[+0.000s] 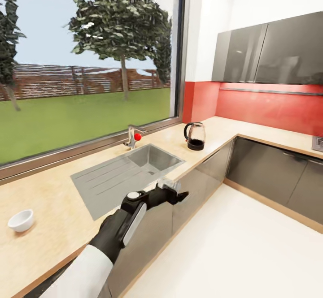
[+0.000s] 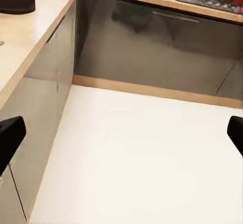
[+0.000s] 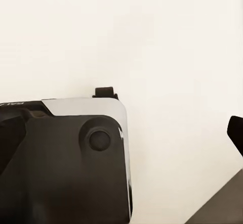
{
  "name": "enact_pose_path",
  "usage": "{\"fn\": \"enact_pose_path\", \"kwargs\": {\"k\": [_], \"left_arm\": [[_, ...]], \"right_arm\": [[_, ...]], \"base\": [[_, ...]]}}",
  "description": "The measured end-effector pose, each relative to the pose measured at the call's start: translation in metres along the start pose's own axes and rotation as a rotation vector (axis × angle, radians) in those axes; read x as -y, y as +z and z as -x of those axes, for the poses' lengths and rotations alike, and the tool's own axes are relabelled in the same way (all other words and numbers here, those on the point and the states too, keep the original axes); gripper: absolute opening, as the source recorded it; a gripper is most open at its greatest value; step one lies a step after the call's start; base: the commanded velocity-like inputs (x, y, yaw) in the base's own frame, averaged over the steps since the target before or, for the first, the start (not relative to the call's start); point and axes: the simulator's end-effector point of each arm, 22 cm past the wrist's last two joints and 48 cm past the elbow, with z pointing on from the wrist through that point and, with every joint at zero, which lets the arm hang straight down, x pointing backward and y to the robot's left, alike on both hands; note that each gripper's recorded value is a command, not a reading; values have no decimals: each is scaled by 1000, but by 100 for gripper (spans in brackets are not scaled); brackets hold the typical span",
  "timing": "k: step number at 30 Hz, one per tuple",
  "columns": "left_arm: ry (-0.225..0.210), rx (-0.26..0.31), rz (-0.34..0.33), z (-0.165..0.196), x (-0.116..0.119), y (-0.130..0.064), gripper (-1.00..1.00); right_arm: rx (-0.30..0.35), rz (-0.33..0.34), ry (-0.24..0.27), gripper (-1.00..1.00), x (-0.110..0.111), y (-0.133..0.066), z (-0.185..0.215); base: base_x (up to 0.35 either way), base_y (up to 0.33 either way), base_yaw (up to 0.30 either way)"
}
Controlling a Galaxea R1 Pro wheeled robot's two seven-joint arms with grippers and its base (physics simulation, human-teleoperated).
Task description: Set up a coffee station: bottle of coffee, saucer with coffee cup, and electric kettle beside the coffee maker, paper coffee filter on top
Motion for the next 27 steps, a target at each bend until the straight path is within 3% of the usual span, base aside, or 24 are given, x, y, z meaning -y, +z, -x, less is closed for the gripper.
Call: {"fn": "enact_pose_path", "kwargs": {"k": [5, 8, 12, 15, 20, 24, 27], "left_arm": [[42, 13, 7, 89, -16, 4, 100], [51, -6, 34, 115, -31, -1, 100], [33, -17, 105, 119, -80, -24, 100], [30, -64, 165, 100, -142, -59, 100], [40, -101, 131, 86, -166, -87, 100], [47, -120, 155, 77, -190, -110, 100], [57, -121, 168, 74, -198, -118, 100]], "right_arm": [[0, 2, -1, 100, -1, 0, 0], [0, 2, -6, 100, -1, 0, 0], [-1, 2, -9, 100, -2, 0, 0], [1, 5, -6, 100, -4, 0, 0], [12, 3, 2, 100, -3, 0, 4], [33, 3, 7, 100, -3, 0, 9], [37, 2, 11, 100, -2, 0, 10]], "base": [[0, 0, -230], [0, 0, -36], [0, 0, -6], [0, 0, -1], [0, 0, 0], [0, 0, 0], [0, 0, 0]]}}
